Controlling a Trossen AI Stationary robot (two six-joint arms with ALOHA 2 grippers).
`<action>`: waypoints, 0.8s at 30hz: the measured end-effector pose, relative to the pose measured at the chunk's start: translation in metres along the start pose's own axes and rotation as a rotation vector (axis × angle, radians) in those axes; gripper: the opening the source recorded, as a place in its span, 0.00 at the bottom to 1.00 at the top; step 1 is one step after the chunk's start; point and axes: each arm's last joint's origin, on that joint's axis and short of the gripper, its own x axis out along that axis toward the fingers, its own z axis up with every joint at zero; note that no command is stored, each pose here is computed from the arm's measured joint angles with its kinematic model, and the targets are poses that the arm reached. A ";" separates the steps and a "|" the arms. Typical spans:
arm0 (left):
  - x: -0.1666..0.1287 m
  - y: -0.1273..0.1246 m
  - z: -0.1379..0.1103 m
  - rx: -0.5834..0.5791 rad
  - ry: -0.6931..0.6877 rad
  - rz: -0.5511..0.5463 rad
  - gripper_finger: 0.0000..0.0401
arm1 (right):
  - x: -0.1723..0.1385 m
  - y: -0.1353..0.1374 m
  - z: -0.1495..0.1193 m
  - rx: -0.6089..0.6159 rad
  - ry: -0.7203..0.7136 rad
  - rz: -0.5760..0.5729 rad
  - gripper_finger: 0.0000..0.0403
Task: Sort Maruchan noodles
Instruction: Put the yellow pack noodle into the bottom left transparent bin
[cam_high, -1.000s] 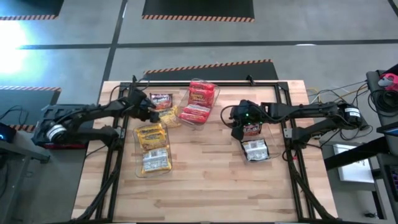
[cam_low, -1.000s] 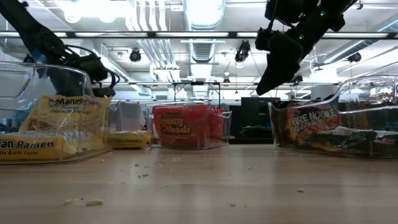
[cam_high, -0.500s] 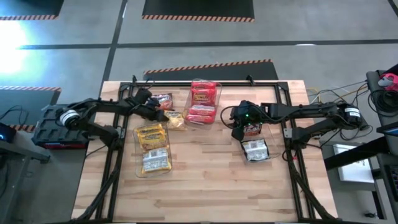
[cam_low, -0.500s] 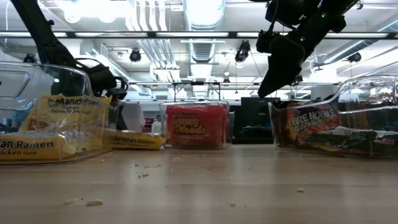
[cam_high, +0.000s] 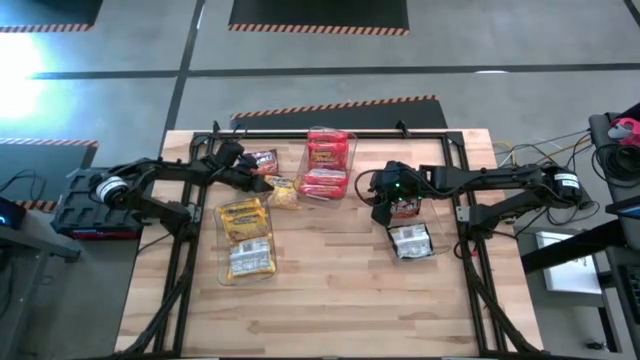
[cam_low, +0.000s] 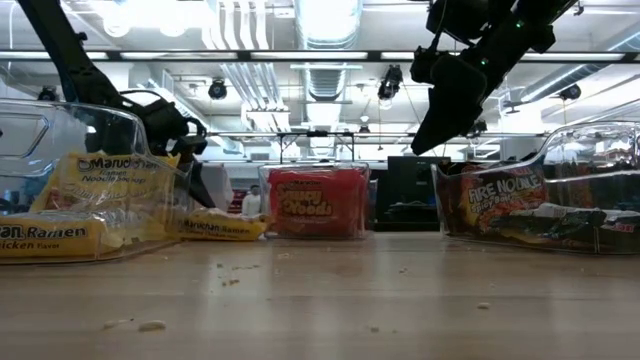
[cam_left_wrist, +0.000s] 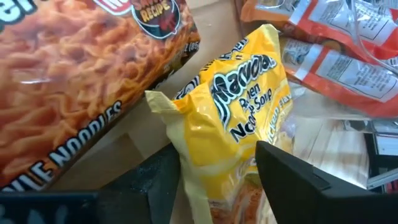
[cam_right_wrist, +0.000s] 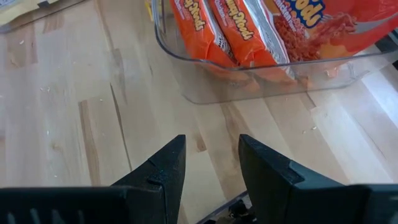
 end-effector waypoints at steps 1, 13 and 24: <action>0.000 0.000 0.000 0.000 0.000 0.000 0.46 | 0.000 0.000 0.000 0.000 0.000 0.000 0.34; 0.000 0.000 0.000 0.000 -0.002 -0.004 0.15 | 0.000 0.000 0.000 0.000 0.000 0.000 0.34; -0.003 -0.004 0.001 0.013 -0.009 -0.024 0.09 | 0.000 0.000 0.000 0.000 0.000 0.000 0.34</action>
